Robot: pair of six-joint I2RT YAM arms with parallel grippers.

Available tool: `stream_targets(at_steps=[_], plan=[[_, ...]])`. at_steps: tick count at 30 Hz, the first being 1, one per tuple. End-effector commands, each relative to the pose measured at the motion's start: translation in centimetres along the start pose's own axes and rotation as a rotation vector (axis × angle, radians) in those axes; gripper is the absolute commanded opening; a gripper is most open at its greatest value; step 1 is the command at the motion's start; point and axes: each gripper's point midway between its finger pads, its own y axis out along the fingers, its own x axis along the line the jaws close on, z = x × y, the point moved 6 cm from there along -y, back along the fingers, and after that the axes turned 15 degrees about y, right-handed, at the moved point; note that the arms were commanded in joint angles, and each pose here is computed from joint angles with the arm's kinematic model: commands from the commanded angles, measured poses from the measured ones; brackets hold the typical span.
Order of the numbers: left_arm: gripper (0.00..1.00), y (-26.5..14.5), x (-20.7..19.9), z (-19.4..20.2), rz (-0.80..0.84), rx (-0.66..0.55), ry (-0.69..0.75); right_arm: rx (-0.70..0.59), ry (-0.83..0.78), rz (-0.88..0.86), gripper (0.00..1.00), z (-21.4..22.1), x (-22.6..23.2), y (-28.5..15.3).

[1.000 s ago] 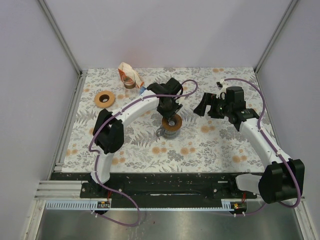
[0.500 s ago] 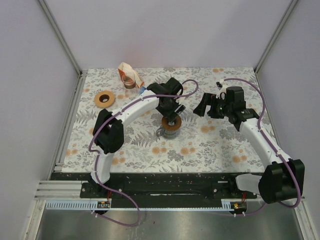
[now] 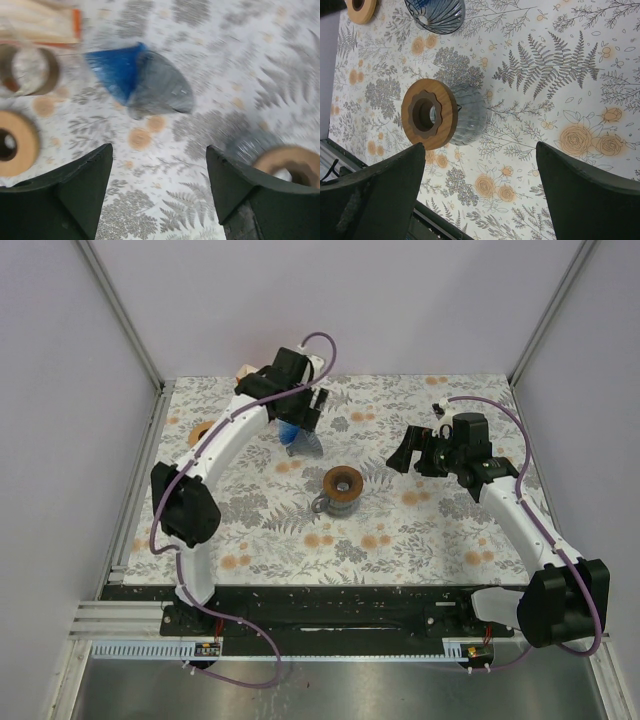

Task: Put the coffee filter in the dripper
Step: Place the dripper holder onto the coffee server, then pick up the coffee dripper from the center of the board.

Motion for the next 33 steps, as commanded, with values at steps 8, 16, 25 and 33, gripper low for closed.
stream_targets(at_steps=[8, 16, 25, 33], plan=[[0.74, 6.6, 4.8, -1.4, -0.324, -0.007, -0.286, -0.050, -0.051, -0.007, 0.99, -0.8, 0.6, -0.7], [0.61, 10.6, 3.5, 1.1, -0.281, 0.088, -0.275, -0.051, -0.051, 0.001, 0.99, -0.8, 0.4, -0.3], [0.39, 12.2, 2.9, 2.9, -0.258, 0.146, -0.257, -0.041, -0.053, 0.002, 0.99, -0.7, 0.1, 0.0], [0.12, 12.6, 2.2, 4.1, -0.211, 0.187, -0.224, -0.048, -0.055, 0.002, 0.99, -0.8, 0.2, -0.2]])
